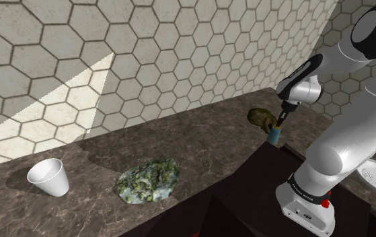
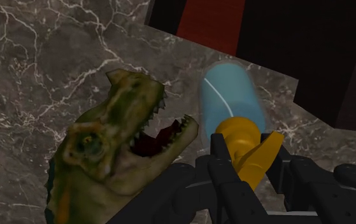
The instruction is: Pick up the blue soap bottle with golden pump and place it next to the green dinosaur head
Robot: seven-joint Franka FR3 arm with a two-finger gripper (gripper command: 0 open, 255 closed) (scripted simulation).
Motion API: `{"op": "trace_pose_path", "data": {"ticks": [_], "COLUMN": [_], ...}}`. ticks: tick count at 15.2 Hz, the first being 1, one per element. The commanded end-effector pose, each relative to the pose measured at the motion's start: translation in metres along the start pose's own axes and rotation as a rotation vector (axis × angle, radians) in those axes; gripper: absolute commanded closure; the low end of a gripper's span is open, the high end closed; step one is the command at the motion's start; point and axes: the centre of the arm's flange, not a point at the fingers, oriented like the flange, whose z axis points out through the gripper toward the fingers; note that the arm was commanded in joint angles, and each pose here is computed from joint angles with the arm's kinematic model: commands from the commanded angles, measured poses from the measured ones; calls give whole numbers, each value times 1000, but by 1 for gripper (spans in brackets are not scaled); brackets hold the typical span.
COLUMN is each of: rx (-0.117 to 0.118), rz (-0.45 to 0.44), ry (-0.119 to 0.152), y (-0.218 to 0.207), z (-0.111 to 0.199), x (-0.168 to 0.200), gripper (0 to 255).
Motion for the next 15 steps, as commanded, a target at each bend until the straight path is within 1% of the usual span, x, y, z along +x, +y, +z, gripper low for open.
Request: {"op": "trace_pose_path", "data": {"ticks": [1,7,8,13,15], "rx": [-1,-1,-1,-1,-1], "rz": [1,1,1,1,1], "ry": [0,0,0,0,0], "y": [0,0,0,0,0], "z": [7,7,7,7,-19], "x": [0,0,0,0,0], "gripper": [255,255,0,0,0]}}
